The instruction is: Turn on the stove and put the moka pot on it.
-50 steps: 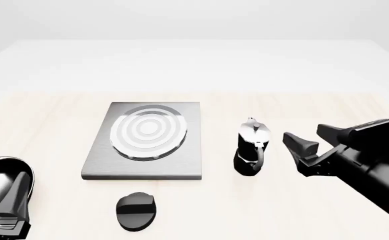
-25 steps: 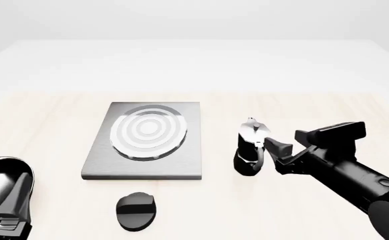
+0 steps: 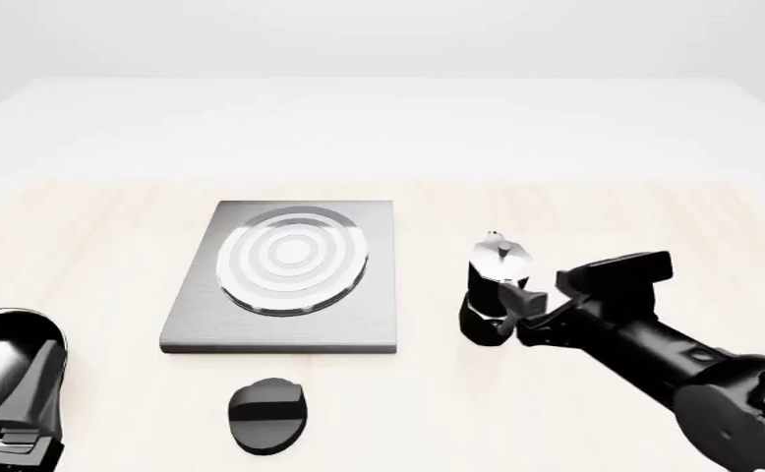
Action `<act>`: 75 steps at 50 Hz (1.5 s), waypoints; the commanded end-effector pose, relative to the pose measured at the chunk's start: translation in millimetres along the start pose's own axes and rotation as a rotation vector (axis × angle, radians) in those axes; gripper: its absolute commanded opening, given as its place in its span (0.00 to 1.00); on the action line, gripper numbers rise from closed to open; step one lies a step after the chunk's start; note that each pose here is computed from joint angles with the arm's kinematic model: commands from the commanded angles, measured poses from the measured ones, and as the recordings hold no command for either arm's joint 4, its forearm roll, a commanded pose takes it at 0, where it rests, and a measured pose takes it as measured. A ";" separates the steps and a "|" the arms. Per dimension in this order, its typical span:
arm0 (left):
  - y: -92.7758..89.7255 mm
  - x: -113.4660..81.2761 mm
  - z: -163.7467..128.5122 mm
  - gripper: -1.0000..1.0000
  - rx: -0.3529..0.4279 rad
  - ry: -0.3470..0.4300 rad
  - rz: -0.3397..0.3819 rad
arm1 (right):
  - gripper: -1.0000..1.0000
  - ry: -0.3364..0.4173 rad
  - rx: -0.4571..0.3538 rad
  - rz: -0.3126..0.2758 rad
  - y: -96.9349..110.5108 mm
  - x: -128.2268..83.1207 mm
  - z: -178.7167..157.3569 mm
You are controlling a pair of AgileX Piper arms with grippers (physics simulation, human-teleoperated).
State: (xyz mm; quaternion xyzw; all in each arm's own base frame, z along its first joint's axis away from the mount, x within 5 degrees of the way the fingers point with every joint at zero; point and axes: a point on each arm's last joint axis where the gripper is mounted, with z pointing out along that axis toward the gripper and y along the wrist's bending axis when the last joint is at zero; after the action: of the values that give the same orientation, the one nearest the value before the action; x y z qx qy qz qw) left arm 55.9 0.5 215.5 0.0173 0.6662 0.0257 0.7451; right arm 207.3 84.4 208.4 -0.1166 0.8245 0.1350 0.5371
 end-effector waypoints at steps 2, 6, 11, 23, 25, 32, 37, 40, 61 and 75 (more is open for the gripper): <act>-0.2 -0.1 0.0 1.00 0.004 -0.001 0.000 | 1.00 0.020 -0.004 0.008 0.9 6.6 11.9; -0.1 0.0 0.0 1.00 0.002 0.000 0.002 | 1.00 0.027 -0.006 0.009 1.2 9.5 16.8; -0.1 0.0 0.0 1.00 0.001 0.000 0.002 | 1.00 0.034 -0.009 0.014 2.2 11.6 20.8; 0.0 0.1 0.0 1.00 0.000 0.001 -0.004 | 1.00 0.054 -0.016 0.019 3.9 19.8 28.2; 0.0 0.2 0.0 1.00 0.000 0.002 -0.004 | 1.00 0.057 -0.016 0.017 3.8 21.1 29.3; 0.2 0.2 0.0 1.00 -0.004 0.002 -0.003 | 1.00 0.064 -0.023 0.018 5.6 24.7 31.9; 0.2 0.3 0.0 1.00 -0.003 0.004 -0.003 | 1.00 0.071 -0.025 0.020 6.1 27.5 34.0; 0.3 0.3 0.0 1.00 -0.005 0.003 -0.003 | 1.00 0.074 -0.026 0.016 6.4 28.4 34.3; 0.5 0.8 0.0 1.00 -0.009 0.009 -0.007 | 0.00 0.027 -0.050 -0.067 11.2 18.1 14.5; 0.5 1.4 0.0 1.00 -0.010 0.016 -0.006 | 0.00 -0.019 -0.078 -0.149 21.5 -18.8 2.6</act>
State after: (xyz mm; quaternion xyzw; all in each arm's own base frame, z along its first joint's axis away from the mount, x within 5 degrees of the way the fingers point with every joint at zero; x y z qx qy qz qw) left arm 56.0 1.0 214.5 0.0116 0.6705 0.0267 0.7414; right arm 208.6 101.2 197.8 -0.1770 0.8207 0.1288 0.5277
